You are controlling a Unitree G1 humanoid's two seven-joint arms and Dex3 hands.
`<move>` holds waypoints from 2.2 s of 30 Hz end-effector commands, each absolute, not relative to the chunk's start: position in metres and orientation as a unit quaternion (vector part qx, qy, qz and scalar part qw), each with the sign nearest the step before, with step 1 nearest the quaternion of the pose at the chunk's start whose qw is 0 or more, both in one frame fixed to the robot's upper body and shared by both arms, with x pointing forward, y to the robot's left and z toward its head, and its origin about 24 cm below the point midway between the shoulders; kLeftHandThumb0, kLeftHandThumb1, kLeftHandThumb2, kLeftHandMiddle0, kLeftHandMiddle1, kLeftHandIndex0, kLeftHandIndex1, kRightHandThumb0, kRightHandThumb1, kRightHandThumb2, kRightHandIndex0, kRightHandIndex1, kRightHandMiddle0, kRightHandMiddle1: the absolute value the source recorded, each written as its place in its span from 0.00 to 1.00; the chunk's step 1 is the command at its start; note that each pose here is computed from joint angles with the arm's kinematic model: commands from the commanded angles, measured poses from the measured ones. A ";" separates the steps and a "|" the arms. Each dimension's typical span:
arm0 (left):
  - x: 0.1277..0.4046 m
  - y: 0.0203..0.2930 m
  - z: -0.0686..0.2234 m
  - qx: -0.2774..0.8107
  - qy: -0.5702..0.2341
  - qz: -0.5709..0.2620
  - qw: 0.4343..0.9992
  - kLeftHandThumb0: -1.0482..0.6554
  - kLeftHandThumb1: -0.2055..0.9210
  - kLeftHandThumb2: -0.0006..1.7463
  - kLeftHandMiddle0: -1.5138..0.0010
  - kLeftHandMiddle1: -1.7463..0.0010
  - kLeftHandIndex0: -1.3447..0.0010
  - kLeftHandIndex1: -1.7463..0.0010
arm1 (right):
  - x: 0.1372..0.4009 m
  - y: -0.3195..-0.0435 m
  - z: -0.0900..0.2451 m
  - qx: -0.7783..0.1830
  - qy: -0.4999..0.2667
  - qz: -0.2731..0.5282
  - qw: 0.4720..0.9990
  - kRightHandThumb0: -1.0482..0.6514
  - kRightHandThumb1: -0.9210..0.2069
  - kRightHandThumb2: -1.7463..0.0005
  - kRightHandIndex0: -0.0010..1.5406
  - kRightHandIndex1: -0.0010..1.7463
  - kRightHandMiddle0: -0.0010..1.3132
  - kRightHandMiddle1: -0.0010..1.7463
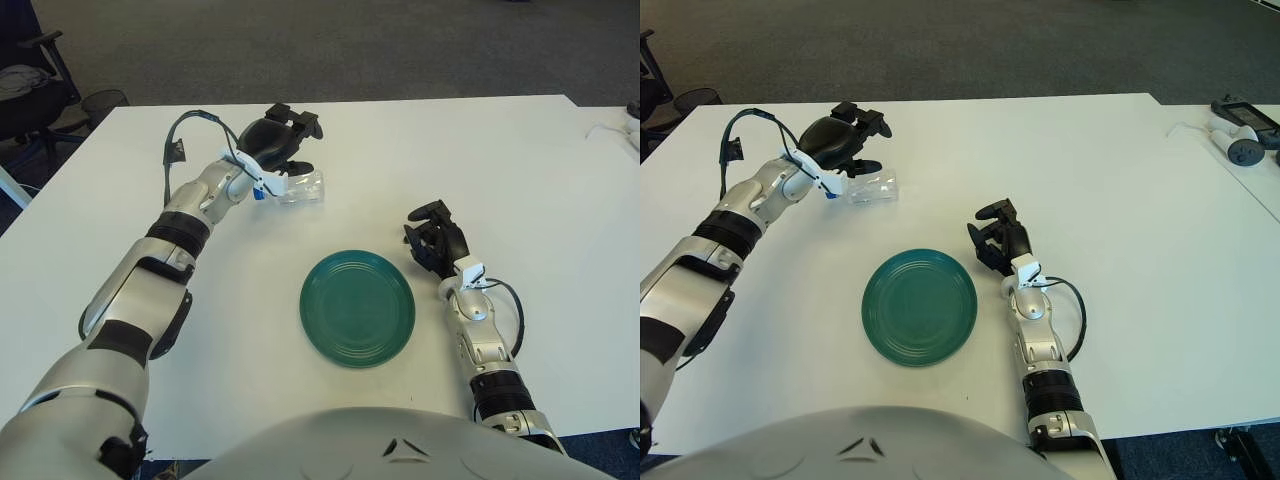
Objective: Put the bottle into the plate.
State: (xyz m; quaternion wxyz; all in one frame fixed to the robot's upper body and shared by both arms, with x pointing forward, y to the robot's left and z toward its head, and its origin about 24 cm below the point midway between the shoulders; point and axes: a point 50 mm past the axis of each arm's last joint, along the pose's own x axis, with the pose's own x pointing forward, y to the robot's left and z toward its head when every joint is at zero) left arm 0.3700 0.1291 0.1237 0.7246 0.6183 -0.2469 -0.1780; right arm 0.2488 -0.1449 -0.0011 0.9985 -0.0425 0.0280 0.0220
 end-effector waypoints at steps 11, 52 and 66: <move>0.375 0.132 0.135 0.670 -0.226 -0.153 0.690 0.06 1.00 0.24 1.00 0.99 1.00 0.72 | 0.226 -0.147 -0.042 -0.038 0.155 0.030 0.987 0.61 0.00 0.72 0.13 0.94 0.14 0.95; 0.398 0.133 0.123 0.645 -0.001 -0.284 0.709 0.01 1.00 0.22 1.00 1.00 1.00 1.00 | 0.226 -0.146 -0.043 -0.031 0.158 0.034 0.986 0.61 0.00 0.73 0.14 0.93 0.16 0.94; 0.400 0.132 0.115 0.642 0.021 -0.296 0.707 0.06 1.00 0.29 1.00 1.00 1.00 1.00 | 0.225 -0.146 -0.042 -0.027 0.152 0.032 0.988 0.61 0.00 0.73 0.14 0.93 0.16 0.94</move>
